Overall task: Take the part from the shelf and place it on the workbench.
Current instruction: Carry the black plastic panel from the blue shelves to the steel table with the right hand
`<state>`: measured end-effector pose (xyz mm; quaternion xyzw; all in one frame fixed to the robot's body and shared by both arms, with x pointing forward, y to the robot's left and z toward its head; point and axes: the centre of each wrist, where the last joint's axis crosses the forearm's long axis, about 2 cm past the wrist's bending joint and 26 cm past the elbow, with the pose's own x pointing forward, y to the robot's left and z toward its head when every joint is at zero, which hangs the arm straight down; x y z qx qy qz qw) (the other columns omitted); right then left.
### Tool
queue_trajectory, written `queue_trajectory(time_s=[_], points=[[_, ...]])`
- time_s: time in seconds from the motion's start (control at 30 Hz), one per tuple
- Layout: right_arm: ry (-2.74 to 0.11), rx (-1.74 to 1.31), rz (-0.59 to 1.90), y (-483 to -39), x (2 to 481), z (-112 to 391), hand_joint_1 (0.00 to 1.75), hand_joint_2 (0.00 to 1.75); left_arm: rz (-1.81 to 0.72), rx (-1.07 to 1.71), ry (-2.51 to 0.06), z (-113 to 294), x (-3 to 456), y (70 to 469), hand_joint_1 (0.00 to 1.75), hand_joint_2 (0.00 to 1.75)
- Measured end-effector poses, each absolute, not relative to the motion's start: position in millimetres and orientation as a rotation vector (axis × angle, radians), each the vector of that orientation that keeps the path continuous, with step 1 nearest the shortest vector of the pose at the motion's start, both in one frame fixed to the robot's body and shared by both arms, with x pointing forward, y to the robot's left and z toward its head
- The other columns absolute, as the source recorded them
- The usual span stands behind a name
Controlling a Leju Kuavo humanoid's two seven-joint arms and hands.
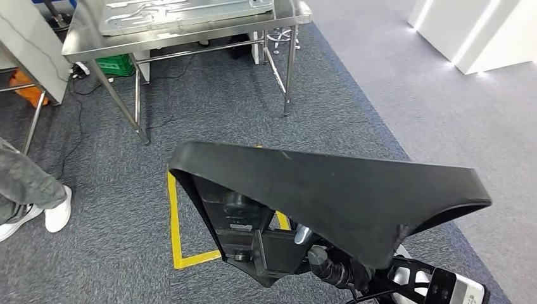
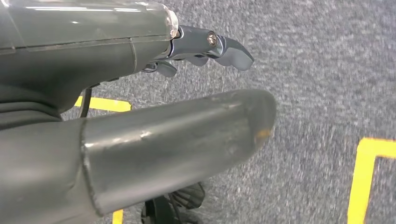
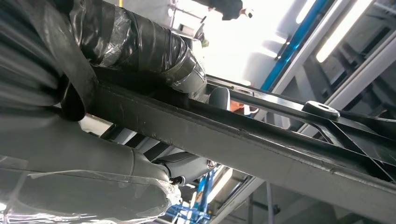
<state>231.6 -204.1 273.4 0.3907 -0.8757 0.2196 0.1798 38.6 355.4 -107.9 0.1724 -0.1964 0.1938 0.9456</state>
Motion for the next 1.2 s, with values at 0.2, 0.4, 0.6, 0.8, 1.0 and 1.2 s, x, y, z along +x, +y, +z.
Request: queue_trajectory(time_s=[0.2, 0.4, 0.6, 0.8, 1.0, 1.2], points=[[-2.47, 1.108, 0.628, -204.1, 232.4, 274.7, 1.75, 1.75, 0.418, 0.318, -0.419, -107.3, 42.2, 358.5, 0.0, 0.0], [-2.474, 1.115, 0.631, -204.3, 235.1, 277.2, 1.75, 1.75, 0.42, 0.296, -0.414, -107.5, 41.0, 358.3, 0.0, 0.0], [-2.468, 1.102, 0.626, -204.3, 237.1, 275.2, 1.75, 1.75, 0.42, 0.291, -0.416, -107.6, 40.4, 358.0, 0.0, 0.0], [-2.473, 1.093, 0.618, -204.4, 236.7, 274.5, 1.75, 1.75, 0.416, 0.292, -0.421, -107.5, 41.1, 358.2, 0.0, 0.0], [-2.474, 1.09, 0.616, -204.3, 235.5, 272.3, 1.75, 1.75, 0.414, 0.296, -0.416, -107.8, 37.3, 359.1, 0.0, 0.0], [-2.474, 1.088, 0.615, -204.1, 235.1, 271.7, 1.75, 1.75, 0.41, 0.307, -0.418, -107.3, 36.2, 364.1, 0.0, 0.0]])
